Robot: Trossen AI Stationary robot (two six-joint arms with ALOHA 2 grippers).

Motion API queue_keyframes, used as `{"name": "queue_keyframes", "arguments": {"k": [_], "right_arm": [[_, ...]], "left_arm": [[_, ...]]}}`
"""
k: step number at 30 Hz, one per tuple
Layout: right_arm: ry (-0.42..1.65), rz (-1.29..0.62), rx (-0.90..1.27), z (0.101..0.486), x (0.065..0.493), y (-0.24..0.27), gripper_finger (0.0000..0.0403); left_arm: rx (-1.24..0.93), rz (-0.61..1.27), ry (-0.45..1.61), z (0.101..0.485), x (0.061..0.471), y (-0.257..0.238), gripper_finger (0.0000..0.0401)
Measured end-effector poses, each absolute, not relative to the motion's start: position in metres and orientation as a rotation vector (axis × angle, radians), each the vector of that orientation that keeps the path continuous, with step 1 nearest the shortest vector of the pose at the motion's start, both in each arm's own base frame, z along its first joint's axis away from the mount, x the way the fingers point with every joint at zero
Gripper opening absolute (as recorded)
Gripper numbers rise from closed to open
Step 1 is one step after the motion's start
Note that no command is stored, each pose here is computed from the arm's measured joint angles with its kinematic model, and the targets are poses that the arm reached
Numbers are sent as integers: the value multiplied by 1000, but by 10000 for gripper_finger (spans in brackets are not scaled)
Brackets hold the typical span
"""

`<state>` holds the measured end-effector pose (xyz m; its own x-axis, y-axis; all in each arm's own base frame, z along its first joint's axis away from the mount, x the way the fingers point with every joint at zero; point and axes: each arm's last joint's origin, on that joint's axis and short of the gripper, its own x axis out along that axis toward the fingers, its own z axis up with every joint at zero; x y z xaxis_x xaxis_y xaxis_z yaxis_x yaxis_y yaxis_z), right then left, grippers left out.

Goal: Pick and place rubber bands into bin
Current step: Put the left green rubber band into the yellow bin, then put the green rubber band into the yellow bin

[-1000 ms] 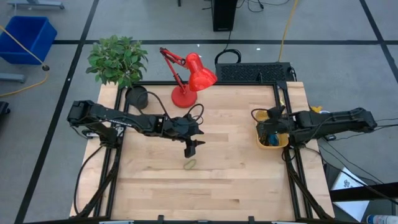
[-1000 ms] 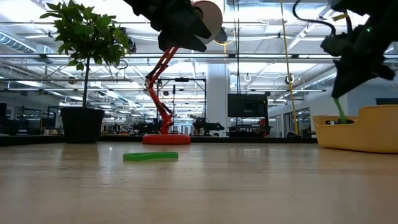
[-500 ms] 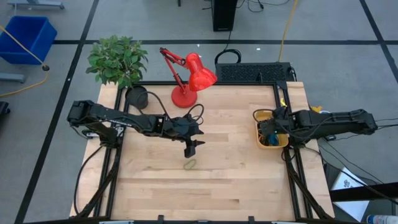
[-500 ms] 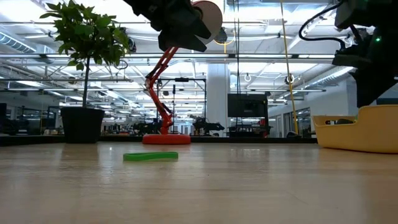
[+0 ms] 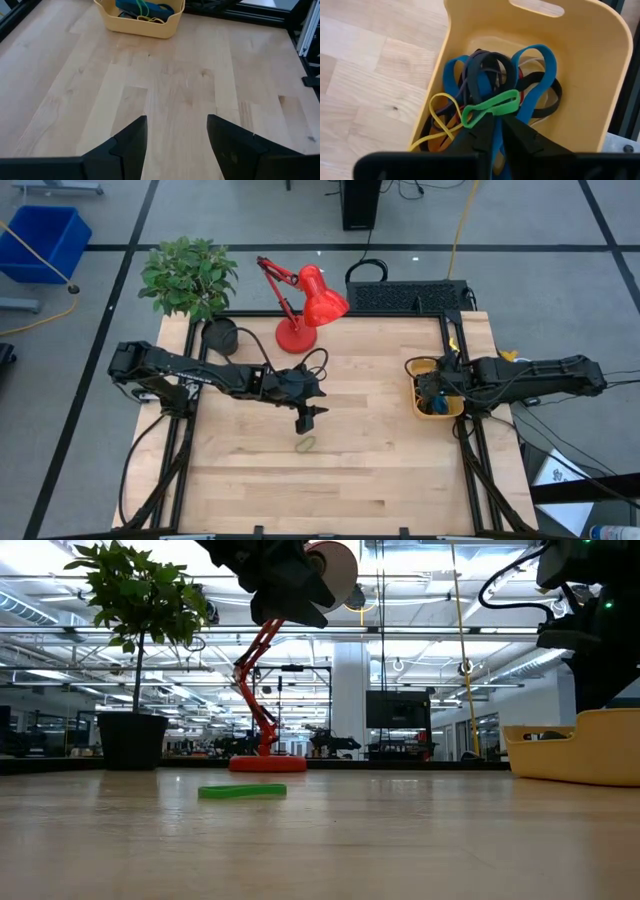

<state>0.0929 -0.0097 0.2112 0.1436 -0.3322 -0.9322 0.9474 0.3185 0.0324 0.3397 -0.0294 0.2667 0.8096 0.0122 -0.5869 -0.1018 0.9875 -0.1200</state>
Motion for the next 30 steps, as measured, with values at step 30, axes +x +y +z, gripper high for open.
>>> {"name": "queue_keyframes", "arguments": {"k": [30], "right_arm": [[921,-910,724,215,109,-10,175]], "left_arm": [[-122,71,992,231,315,-76,211]]}}
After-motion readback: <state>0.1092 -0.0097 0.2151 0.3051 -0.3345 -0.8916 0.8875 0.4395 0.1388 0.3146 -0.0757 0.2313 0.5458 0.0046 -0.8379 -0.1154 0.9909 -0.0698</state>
